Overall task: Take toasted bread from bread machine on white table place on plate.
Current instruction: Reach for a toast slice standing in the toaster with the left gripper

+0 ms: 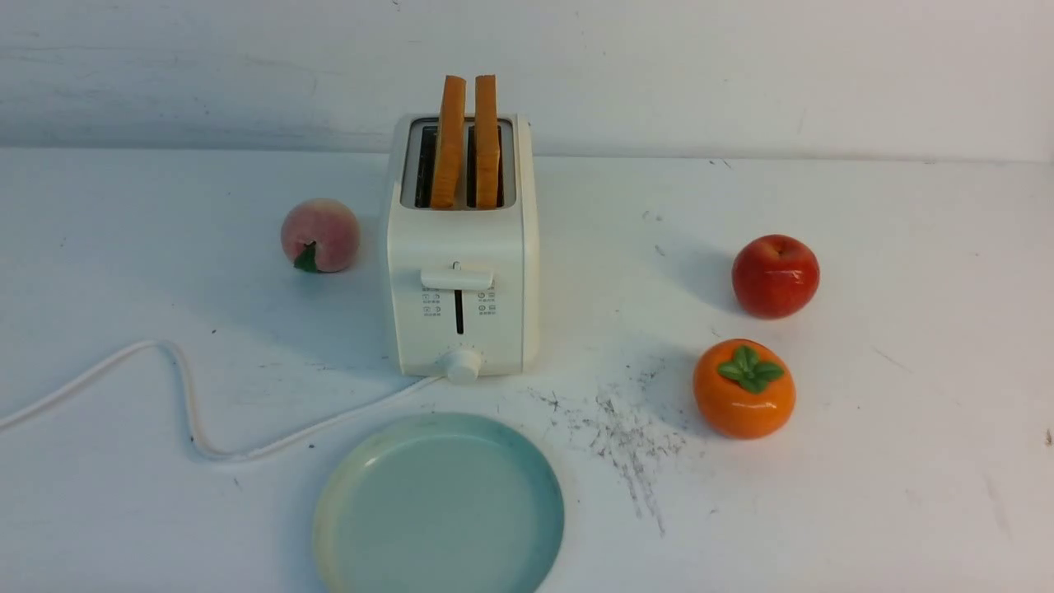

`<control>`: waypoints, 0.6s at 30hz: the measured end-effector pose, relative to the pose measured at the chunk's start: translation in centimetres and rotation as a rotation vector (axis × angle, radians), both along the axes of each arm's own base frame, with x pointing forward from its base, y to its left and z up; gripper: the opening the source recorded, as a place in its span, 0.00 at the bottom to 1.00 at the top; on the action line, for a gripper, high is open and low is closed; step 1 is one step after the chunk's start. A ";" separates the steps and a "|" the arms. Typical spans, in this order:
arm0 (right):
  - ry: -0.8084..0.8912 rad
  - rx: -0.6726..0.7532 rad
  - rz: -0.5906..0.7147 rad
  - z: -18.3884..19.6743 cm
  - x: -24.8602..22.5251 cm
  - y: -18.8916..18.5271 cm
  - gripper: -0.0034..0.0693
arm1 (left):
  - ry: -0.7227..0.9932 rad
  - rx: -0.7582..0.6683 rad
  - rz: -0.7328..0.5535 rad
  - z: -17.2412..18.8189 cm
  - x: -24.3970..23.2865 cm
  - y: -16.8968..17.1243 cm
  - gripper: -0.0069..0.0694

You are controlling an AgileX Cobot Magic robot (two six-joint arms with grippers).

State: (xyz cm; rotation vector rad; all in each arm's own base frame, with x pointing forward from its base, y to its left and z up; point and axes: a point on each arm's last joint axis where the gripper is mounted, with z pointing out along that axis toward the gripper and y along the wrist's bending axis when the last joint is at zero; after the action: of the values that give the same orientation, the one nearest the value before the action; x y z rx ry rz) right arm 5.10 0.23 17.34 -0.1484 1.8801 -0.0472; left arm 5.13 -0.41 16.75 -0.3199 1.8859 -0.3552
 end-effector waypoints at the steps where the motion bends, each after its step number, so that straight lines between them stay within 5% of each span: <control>1: 0.000 0.000 0.000 0.0 0.0 0.0 0.38 | 0.000 0.000 0.000 0.0 0.0 0.0 0.41; 10: 0.000 0.000 0.000 0.0 0.0 0.0 0.38 | -0.052 -0.015 0.001 0.5 0.1 0.0 0.41; 16: 0.000 0.000 0.000 0.0 0.0 0.0 0.38 | -0.067 -0.598 0.055 1.4 0.2 -0.9 0.41; 18: 0.000 0.000 0.000 0.0 0.0 0.0 0.38 | -0.055 -0.686 0.062 1.4 0.2 -1.0 0.41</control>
State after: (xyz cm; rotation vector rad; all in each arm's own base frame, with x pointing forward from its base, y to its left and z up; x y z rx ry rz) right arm 5.10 0.23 17.34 -0.1484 1.8801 -0.0472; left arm 5.34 -1.43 18.19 -0.8124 1.6461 -0.9584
